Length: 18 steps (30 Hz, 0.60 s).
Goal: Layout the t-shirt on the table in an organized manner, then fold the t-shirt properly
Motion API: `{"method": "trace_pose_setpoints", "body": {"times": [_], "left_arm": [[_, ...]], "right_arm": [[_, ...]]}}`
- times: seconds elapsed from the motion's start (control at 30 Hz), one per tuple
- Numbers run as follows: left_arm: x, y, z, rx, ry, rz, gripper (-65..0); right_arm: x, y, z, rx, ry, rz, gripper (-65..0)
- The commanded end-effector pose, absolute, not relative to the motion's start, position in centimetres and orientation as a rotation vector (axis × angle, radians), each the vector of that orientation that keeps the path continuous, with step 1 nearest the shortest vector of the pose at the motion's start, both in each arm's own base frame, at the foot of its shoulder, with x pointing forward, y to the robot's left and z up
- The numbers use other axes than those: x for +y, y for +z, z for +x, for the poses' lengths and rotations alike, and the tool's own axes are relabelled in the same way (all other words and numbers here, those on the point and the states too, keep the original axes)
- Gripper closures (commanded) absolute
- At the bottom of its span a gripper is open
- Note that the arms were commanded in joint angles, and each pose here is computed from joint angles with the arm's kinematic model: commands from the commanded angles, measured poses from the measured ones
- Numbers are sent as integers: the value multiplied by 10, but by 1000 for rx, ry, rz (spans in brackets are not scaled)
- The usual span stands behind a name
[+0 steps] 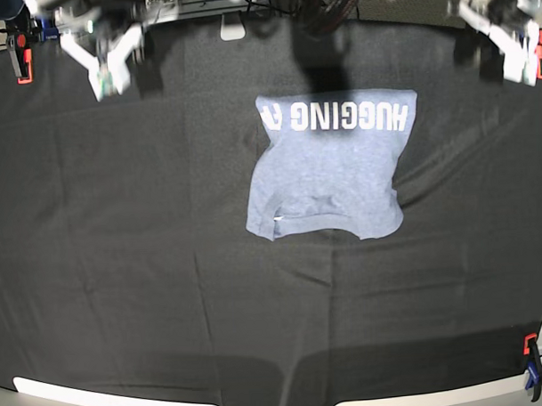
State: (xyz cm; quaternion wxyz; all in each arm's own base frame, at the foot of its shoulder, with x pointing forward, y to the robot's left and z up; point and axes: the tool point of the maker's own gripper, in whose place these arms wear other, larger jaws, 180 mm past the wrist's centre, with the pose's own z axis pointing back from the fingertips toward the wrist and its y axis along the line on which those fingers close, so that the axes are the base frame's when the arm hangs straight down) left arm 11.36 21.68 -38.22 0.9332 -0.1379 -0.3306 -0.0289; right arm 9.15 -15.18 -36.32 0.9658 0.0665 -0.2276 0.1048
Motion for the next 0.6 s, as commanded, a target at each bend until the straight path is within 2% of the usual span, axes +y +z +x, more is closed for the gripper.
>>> {"method": "trace_pose_setpoints", "body": {"times": [0.0, 0.2, 0.37, 0.57], "left_arm": [[215, -378, 106, -680, -62, -292, 0], [213, -413, 38, -496, 58, -313, 0], [215, -459, -20, -348, 193, -373, 0], [215, -504, -63, -204, 311, -403, 0]], "right_arm": [[-147, -358, 87, -472, 211, 155, 0], [-146, -381, 19, -252, 187, 189, 0], [-140, -422, -41, -56, 173, 236, 0], [-140, -474, -99, 175, 176, 306, 0]]}}
